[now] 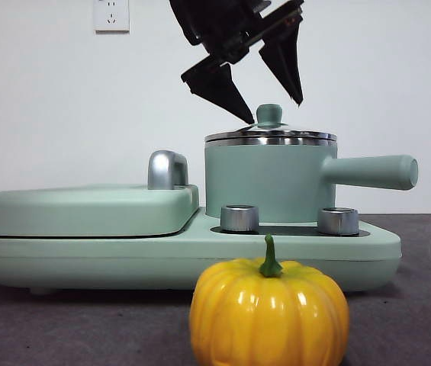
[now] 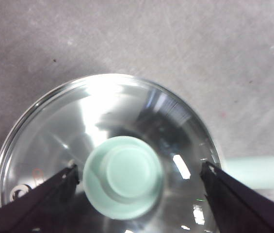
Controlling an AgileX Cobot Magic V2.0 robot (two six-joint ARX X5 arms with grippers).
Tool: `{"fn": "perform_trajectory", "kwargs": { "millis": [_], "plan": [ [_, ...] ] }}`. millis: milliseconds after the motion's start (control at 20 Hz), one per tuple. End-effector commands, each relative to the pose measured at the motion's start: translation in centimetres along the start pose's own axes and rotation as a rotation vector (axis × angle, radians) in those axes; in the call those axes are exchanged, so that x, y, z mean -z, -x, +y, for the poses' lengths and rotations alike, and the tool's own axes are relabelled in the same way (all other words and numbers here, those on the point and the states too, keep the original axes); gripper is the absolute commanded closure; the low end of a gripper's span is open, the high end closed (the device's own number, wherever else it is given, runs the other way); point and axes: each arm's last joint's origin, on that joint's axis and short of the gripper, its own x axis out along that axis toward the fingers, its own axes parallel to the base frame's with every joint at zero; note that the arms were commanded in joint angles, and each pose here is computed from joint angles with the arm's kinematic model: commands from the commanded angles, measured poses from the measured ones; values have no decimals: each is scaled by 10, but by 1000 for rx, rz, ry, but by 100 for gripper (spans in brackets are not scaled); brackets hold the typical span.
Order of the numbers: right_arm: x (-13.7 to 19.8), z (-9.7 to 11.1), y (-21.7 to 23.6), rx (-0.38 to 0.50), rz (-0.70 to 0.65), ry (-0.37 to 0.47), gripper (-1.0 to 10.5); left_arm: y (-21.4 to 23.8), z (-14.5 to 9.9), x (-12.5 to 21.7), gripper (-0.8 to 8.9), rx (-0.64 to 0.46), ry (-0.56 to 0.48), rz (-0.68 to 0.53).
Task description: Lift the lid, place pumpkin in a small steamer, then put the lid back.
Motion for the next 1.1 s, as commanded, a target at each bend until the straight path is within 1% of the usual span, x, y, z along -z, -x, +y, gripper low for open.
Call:
{"fn": "perform_trajectory", "kwargs": {
  "millis": [50, 150, 400, 500, 550, 800, 900, 1100],
  "plan": [
    [-5, 3, 2, -5, -18, 18, 504, -17, -4, -1, 480, -15, -30, 18],
    [-5, 3, 2, -5, -18, 18, 504, -24, -3, 2, 498, -16, -29, 36],
    [-5, 3, 2, -5, -19, 18, 504, -25, -7, 1, 678, -19, -62, 23],
    [-5, 3, 2, -5, -19, 19, 504, -25, -6, 2, 751, -48, -64, 33],
    [-5, 3, 2, -5, -19, 19, 504, -25, -6, 1, 766, -58, -65, 31],
    [-5, 3, 2, -5, -19, 18, 505, -15, -8, -6, 769, -59, -71, 1],
    [-5, 3, 2, -5, -20, 11, 505, -2, -10, -16, 794, -59, -75, -23],
    [-10, 2, -4, -17, 32, -37, 505, 28, -15, -35, 794, -60, -80, -67]
  ]
}}
